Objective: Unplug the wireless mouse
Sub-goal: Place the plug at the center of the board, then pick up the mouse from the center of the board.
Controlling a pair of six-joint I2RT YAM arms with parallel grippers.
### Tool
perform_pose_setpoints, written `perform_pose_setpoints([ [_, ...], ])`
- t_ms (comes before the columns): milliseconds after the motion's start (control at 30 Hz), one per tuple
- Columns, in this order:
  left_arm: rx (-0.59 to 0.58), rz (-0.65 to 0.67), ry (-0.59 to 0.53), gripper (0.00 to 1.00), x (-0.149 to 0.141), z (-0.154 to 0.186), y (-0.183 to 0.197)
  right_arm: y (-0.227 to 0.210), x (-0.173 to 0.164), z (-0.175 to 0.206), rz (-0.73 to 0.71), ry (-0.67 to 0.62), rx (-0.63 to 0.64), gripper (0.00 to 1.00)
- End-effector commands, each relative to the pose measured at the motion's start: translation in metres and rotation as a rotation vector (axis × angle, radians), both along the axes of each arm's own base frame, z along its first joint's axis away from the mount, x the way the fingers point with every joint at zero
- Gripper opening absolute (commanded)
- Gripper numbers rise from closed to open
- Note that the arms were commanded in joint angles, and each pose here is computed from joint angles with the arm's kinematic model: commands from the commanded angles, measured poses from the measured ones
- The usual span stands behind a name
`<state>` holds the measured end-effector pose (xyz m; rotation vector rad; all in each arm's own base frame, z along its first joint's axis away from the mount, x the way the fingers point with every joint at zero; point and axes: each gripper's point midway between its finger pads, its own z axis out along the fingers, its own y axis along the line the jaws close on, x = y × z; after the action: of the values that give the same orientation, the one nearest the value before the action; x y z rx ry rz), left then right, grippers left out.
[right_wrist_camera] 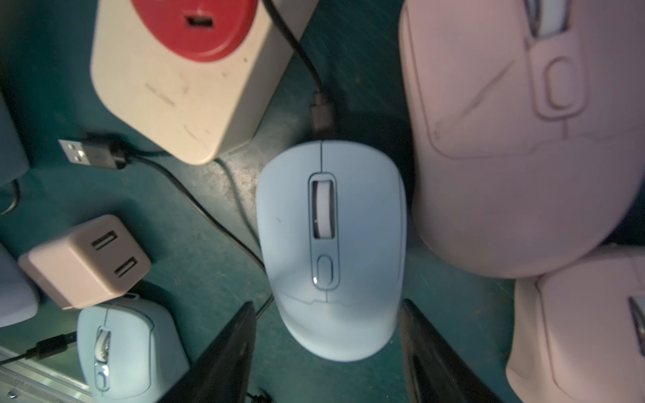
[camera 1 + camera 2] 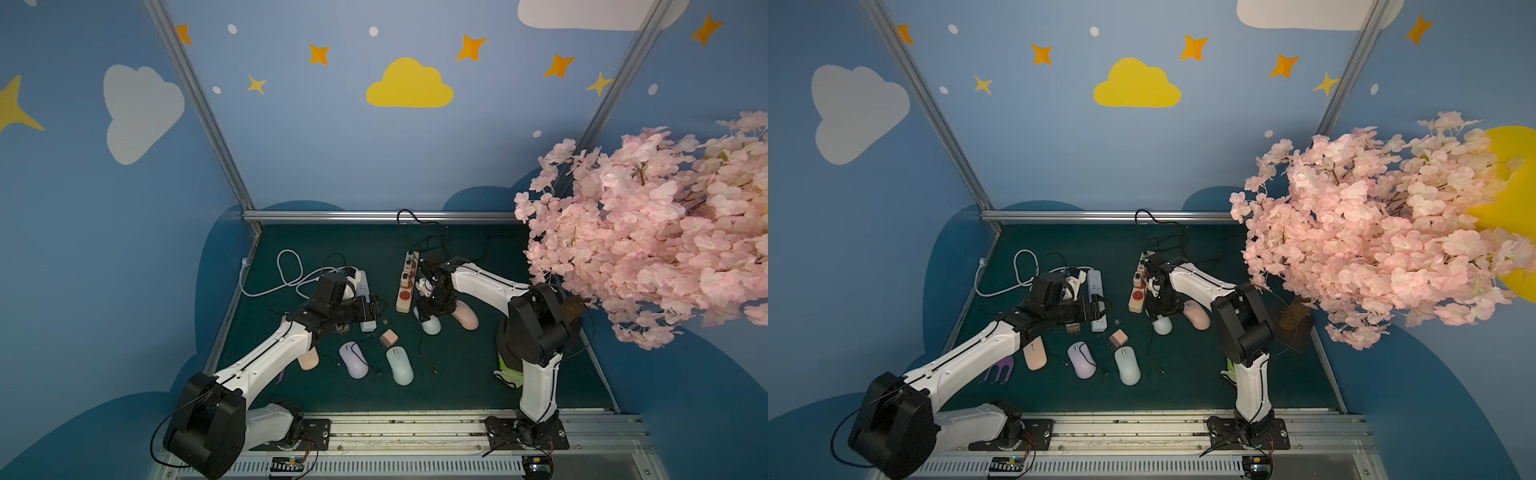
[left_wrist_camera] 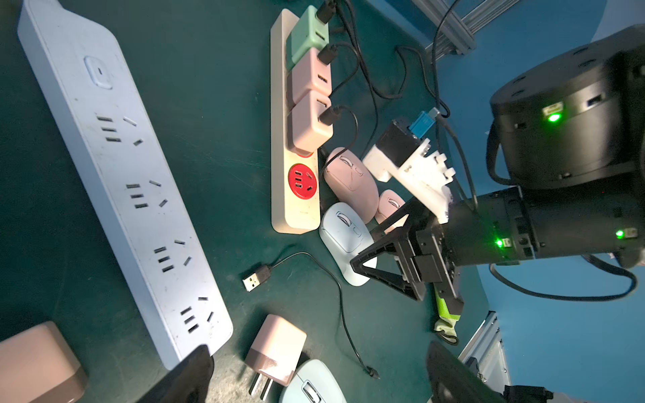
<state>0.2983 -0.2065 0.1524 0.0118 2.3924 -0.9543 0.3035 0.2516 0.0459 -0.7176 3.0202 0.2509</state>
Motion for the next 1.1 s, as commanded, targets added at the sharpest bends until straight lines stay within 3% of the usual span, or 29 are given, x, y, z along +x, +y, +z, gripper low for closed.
perform_pose_setpoints([
  [0,-0.023,-0.003,-0.014,0.94,-0.001,0.005,0.000,-0.002,0.002,-0.004,0.029,-0.001,-0.045,0.65],
  [400,-0.039,-0.007,-0.021,0.93,-0.002,0.007,-0.001,0.004,0.010,-0.023,0.066,-0.008,-0.065,0.67],
  [667,-0.042,-0.004,-0.025,0.93,-0.003,0.008,0.001,0.006,0.006,-0.027,0.082,-0.003,-0.075,0.59],
  [900,-0.073,0.003,-0.050,0.92,-0.001,0.017,0.000,0.010,0.001,-0.006,0.100,-0.035,-0.040,0.38],
  [1067,-0.139,0.005,-0.071,0.90,0.004,0.022,-0.007,0.017,-0.008,0.019,0.099,-0.089,0.051,0.00],
])
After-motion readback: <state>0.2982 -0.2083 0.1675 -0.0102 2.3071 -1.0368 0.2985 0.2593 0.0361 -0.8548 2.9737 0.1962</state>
